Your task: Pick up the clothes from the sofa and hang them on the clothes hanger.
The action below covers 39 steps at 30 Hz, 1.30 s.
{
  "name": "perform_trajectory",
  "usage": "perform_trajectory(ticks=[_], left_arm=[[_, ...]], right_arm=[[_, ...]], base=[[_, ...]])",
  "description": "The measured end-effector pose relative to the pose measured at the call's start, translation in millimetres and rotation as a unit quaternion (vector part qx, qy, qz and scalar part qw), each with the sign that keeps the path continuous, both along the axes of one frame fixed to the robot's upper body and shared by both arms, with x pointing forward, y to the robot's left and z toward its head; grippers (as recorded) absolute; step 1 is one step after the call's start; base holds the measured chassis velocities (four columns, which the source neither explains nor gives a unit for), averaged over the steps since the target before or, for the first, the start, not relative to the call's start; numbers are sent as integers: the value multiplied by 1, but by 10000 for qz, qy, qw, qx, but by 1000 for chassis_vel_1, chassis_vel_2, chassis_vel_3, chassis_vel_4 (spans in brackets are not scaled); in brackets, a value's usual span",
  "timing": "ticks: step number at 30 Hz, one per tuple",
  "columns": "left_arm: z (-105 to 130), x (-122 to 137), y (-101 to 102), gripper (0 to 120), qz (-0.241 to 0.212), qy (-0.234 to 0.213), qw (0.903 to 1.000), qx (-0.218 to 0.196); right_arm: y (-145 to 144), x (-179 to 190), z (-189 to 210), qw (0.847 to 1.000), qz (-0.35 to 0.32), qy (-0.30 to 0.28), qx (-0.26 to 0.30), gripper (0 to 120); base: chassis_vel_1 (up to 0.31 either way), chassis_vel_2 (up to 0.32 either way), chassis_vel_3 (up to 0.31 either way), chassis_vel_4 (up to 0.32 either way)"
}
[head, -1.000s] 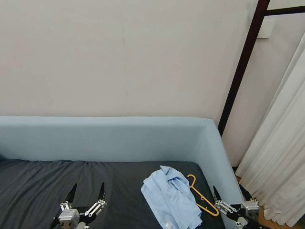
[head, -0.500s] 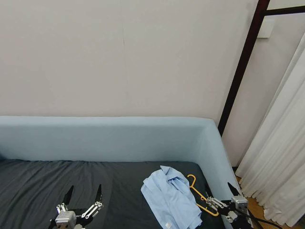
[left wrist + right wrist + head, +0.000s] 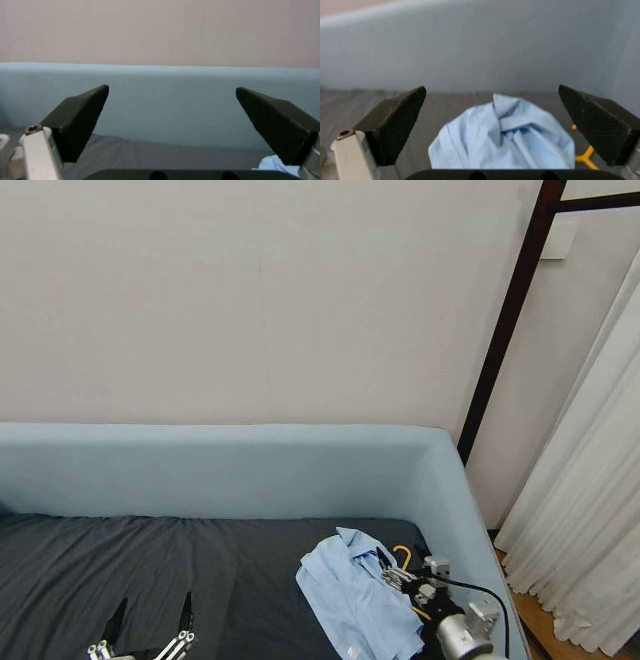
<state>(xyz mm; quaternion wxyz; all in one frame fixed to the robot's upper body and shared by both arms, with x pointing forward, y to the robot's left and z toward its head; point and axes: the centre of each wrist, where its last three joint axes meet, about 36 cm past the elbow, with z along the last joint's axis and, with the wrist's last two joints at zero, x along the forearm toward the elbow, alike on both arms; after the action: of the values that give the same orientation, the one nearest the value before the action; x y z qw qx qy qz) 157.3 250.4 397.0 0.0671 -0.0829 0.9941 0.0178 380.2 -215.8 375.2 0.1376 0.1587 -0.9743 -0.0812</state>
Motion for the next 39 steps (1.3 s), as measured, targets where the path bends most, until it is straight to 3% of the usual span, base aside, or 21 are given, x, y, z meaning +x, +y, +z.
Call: perform_trajectory(ticks=[4, 8, 15, 26, 30, 39], left_arm=[[6, -8, -3, 100, 130, -24, 9999, 81], [11, -9, -2, 100, 141, -40, 9998, 141], [11, -9, -3, 100, 105, 0, 9997, 202], [4, -5, 2, 100, 217, 74, 9996, 160], [-1, -4, 9, 100, 316, 99, 9993, 147], [-4, -4, 13, 100, 345, 92, 9993, 147]], right_arm=[[19, 31, -11, 9958, 123, 875, -258, 100], [24, 52, -41, 9910, 113, 1212, -558, 100], [25, 91, -90, 9930, 278, 1008, -542, 100], [60, 125, -108, 9912, 605, 813, -849, 97], [72, 132, -117, 9848, 565, 963, -1330, 77], [82, 132, -123, 9775, 462, 1196, -1674, 46]], base=[[0, 0, 0, 0], [0, 0, 0, 0], [0, 0, 0, 0], [0, 0, 0, 0], [0, 0, 0, 0], [0, 0, 0, 0]])
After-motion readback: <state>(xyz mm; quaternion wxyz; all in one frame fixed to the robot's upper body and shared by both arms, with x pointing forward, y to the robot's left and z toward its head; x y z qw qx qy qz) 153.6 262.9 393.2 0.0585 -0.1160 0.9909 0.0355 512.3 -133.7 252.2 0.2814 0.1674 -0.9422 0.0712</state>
